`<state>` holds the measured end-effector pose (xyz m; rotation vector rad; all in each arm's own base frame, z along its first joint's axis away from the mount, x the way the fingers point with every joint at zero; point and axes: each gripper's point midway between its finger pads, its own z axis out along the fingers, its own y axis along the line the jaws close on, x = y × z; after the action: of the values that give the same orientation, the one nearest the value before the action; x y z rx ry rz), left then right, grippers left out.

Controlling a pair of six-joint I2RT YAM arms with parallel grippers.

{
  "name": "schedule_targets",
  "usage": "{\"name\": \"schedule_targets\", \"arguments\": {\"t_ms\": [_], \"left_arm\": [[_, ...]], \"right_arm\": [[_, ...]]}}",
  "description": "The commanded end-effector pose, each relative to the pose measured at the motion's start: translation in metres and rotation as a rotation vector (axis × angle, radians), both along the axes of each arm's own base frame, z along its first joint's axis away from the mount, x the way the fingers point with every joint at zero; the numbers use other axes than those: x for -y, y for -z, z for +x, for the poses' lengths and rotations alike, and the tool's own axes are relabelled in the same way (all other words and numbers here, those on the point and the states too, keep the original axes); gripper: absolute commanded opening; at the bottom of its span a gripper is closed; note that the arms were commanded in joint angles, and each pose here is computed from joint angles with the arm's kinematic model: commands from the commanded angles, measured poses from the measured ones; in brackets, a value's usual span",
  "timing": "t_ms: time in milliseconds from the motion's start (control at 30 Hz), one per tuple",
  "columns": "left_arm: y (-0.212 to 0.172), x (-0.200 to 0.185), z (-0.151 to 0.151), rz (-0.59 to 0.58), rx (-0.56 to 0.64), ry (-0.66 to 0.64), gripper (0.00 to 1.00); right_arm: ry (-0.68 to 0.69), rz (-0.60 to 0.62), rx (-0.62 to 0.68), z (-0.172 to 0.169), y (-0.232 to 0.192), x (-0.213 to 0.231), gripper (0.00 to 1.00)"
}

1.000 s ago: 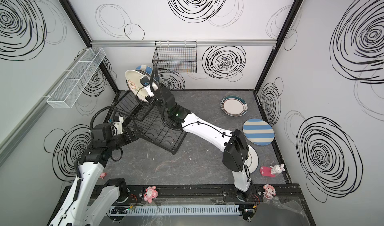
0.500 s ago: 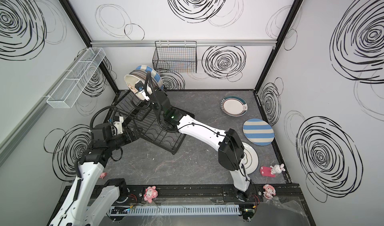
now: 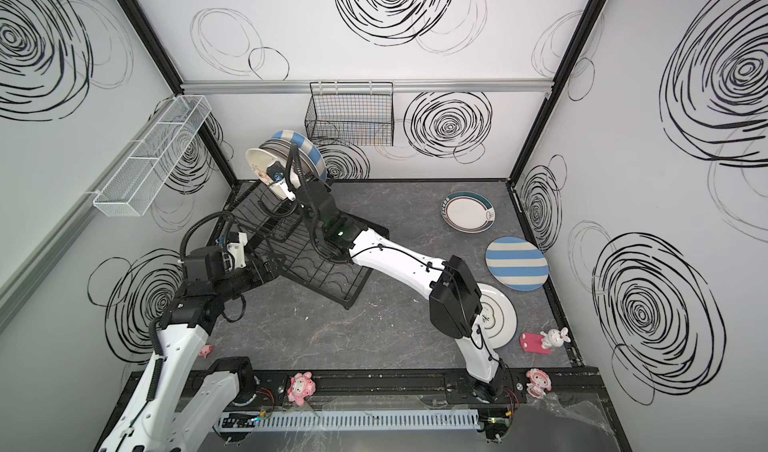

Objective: Load the plates into the dish rack
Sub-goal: 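Lower the cream plate into the slot beside the racked plates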

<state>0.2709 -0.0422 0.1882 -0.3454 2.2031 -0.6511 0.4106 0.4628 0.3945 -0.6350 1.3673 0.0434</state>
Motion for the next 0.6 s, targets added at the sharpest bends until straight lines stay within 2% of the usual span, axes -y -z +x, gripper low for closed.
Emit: {"name": "schedule_targets", "arguments": {"t_ms": [0,567], "left_arm": [[-0.004,-0.001,0.004,0.002,0.032,0.003,0.96],[-0.004,-0.001,0.003,0.002,0.031,0.004,0.96]], "right_arm": [[0.014,0.195,0.113,-0.005,-0.072,0.019,0.0],[0.019,0.188,0.07,0.017,-0.052,0.006,0.0]]}}
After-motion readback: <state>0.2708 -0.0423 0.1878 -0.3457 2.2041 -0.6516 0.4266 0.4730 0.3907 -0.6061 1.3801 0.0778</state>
